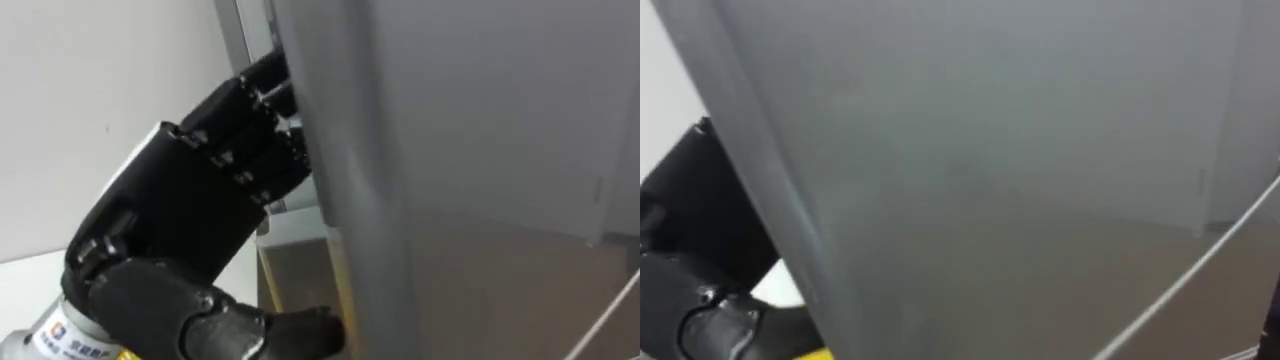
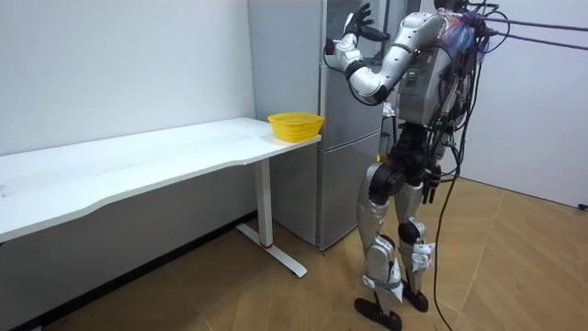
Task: Retrieve from the upper fridge
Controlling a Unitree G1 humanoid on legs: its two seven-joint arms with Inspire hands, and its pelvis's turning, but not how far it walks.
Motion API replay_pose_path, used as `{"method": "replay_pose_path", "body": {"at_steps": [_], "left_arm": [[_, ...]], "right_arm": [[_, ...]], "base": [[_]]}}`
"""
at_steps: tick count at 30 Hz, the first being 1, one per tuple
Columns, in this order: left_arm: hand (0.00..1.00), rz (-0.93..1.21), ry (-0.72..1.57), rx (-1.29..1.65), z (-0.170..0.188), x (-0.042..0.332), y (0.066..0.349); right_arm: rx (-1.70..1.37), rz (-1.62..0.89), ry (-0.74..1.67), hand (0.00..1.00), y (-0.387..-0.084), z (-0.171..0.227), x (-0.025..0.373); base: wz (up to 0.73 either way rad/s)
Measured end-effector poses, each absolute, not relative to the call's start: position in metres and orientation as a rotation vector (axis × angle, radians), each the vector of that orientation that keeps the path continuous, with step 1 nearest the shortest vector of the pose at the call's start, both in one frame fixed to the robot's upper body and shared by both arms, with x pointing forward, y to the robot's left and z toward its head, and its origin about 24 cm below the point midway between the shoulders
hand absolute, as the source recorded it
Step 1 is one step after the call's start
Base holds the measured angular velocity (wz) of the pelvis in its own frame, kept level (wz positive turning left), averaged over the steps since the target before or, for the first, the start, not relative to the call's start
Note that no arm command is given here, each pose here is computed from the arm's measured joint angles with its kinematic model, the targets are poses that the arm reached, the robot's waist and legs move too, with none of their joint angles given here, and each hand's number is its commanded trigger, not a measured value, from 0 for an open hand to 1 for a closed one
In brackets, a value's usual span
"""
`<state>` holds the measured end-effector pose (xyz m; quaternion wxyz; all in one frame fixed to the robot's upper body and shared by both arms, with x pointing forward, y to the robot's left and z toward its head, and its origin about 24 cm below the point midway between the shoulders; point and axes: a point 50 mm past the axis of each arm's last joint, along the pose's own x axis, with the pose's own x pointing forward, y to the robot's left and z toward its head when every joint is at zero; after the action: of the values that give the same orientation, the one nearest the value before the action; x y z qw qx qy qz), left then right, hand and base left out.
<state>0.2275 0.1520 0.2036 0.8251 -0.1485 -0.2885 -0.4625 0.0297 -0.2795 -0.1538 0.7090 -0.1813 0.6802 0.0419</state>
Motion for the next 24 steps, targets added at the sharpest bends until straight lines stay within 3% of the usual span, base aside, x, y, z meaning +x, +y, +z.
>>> {"method": "replay_pose_path", "body": {"at_steps": [12, 24], "left_arm": [[0.0, -1.176, -0.546, -0.258, 0.198, 0.222, 0.133], [0.0, -1.219, -0.58, -0.239, 0.205, 0.223, 0.125]], "right_arm": [[-0.467, 0.163, 1.462, 0.0, -0.273, -0.154, 0.046], [-0.498, 0.144, 1.433, 0.0, -0.278, -0.153, 0.046]], "base": [[-0.09], [0.01]]}}
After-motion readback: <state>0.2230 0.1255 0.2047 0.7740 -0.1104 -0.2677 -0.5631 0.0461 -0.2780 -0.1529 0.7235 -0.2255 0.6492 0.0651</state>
